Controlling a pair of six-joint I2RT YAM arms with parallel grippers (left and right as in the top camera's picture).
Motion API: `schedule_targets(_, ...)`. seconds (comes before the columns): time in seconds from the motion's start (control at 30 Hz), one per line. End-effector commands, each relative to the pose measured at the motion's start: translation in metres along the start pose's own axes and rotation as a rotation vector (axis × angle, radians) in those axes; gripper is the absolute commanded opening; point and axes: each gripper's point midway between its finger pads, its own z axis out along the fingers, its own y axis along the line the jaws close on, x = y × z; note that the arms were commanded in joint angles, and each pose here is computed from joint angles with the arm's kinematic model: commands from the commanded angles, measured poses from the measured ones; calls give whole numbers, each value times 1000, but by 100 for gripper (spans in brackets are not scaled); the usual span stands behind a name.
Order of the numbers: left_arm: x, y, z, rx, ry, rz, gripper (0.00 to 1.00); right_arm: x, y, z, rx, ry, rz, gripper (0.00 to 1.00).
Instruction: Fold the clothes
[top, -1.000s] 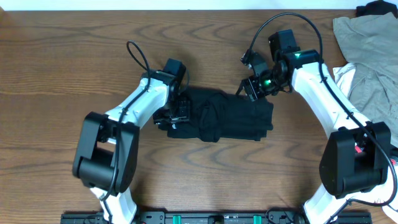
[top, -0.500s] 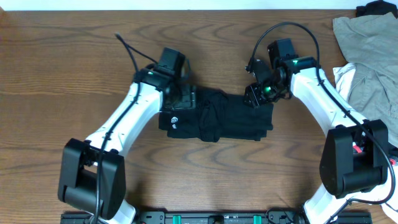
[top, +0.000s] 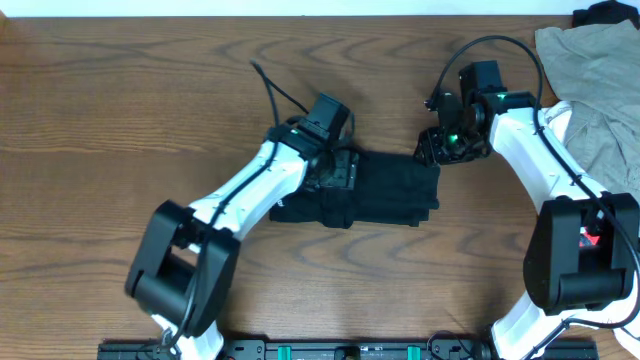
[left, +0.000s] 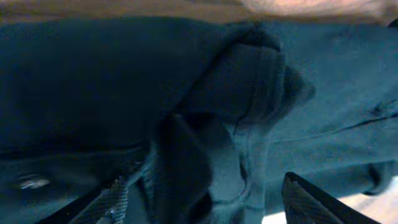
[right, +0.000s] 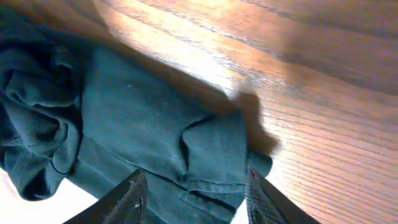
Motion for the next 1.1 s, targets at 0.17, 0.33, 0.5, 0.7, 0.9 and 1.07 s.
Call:
schedule_targets(0.17, -6, -16, 31, -1, -29, 34, 79, 1, -3, -1, 4, -1, 23, 49)
schedule_targets(0.33, -5, -15, 41, -40, -38, 27, 78, 0, -3, -1, 4, -2, 22, 50)
schedule_targets(0.5, -6, -10, 50, -96, -58, 41, 78, 0, -3, -1, 4, -4, 19, 50)
schedule_targets(0.7, -3, -7, 63, -107, -44, 10, 76, 0, -3, -1, 4, -3, 19, 50)
schedule_targets(0.9, -2, -7, 65, -111, -44, 9, 60, 0, -3, -1, 4, -3, 19, 49)
schedule_targets(1.07, -2, -7, 65, -111, -43, 9, 57, 0, -3, -1, 4, -3, 19, 49)
